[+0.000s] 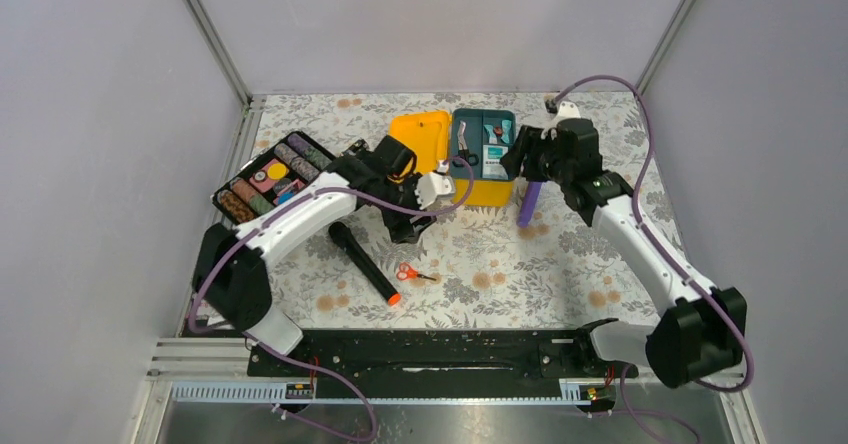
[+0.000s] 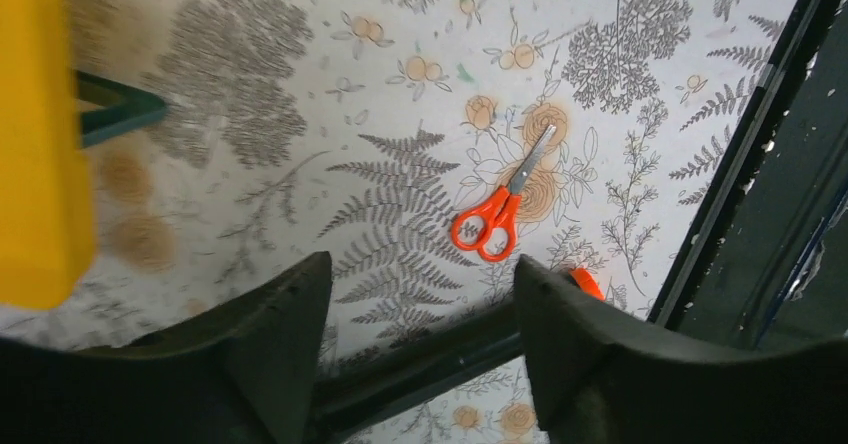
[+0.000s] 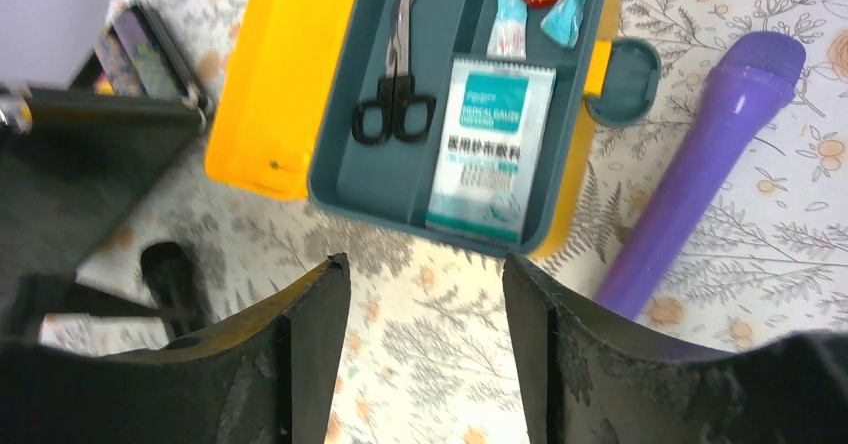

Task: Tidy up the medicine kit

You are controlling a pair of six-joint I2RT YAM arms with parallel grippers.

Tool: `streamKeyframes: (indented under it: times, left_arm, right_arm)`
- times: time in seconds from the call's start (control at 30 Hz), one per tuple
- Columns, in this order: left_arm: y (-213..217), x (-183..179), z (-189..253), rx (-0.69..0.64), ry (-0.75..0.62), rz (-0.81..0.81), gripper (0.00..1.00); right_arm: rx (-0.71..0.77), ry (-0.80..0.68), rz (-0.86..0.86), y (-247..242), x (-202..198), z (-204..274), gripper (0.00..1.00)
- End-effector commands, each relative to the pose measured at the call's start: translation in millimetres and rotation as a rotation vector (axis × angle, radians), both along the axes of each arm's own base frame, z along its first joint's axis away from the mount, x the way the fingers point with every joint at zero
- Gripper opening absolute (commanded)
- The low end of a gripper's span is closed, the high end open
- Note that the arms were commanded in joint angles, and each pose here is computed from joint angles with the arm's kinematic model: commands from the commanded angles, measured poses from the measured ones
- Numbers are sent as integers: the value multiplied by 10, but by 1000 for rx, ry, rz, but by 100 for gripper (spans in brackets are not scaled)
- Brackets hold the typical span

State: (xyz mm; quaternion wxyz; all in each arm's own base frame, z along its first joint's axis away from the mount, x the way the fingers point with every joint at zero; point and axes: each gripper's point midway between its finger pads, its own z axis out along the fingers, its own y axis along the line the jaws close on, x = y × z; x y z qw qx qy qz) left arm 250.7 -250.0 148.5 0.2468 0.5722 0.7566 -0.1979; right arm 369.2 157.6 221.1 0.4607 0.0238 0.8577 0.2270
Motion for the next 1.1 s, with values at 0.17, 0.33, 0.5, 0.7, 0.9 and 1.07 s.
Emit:
streamKeyframes:
  times: [0.17,0.33,0.5,0.7,0.9,1.07]
  left_arm:
    - [151,-166,-752,186,45,-172,56]
    - [152,-190,-972,213,24,-215,50]
    - [77,-156,-1085,212,30,-202,41]
    - [61,-220,-1176,218,80,-185,37]
    - [166,-246,-1287,262,76,-184,32]
    - [246,-333,-1429,292,108,-174,27]
  right_arm:
    - [-111,-169,241,-29,-542,66,60]
    - [-149,-187,319,-33,-732,-8,58]
    - [-151,-172,325,-33,-757,-63,57]
    - [-152,-156,328,-26,-737,-112,58]
    - [-139,-147,321,-10,-718,-140,57]
    - [-138,-135,321,-13,-730,-187,57]
